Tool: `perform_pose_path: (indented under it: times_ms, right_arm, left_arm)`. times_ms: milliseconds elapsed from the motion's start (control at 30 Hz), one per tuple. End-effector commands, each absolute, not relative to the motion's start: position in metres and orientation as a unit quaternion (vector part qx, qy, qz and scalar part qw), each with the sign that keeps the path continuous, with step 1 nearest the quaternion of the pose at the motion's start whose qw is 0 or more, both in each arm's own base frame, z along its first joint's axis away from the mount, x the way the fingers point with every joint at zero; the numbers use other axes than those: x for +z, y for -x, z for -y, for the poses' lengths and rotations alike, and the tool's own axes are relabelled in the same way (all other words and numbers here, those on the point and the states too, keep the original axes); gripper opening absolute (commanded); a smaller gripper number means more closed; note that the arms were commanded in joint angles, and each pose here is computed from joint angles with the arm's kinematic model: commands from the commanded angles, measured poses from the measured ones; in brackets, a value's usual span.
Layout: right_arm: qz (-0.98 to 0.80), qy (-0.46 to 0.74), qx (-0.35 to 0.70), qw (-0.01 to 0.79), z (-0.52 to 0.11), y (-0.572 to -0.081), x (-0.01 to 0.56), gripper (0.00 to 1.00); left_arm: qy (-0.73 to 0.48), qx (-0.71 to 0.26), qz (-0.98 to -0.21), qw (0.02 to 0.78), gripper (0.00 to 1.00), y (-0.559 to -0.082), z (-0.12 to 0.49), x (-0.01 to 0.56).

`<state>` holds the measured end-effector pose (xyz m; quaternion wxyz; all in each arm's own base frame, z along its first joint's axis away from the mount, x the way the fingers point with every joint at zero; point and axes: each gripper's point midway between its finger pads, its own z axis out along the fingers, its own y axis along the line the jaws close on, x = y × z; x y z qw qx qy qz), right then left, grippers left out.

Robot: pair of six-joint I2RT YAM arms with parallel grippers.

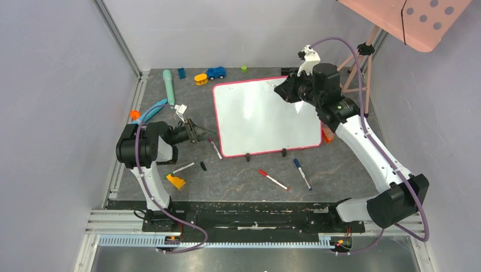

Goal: Write a sentence on the whiteboard

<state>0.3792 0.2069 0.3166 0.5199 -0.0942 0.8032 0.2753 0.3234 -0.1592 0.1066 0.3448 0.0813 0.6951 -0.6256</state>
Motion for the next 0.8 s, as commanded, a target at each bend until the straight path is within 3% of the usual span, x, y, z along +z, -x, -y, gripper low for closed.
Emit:
perform_pose_path:
  times_ms: [0, 267, 500, 767]
  right_arm:
    - [-0.771, 0.102, 0.286, 0.560, -0.206, -0.375, 0.346, 0.00]
    - [-0.763, 0.105, 0.303, 0.561, -0.213, -0.373, 0.343, 0.00]
    - [-0.756, 0.101, 0.315, 0.565, -0.219, -0.372, 0.346, 0.00]
    - [-0.749, 0.108, 0.321, 0.569, -0.222, -0.371, 0.349, 0.00]
  left_arm:
    - [-0.124, -0.625, -0.673, 0.375, 0.83, -0.340, 0.160, 0.129]
    - [-0.073, -0.618, -0.678, 0.391, 0.56, -0.356, 0.158, 0.123]
    - [-0.134, -0.622, -0.671, 0.380, 0.67, -0.349, 0.167, 0.121]
    - [-0.185, -0.613, -0.662, 0.390, 0.66, -0.337, 0.173, 0.121]
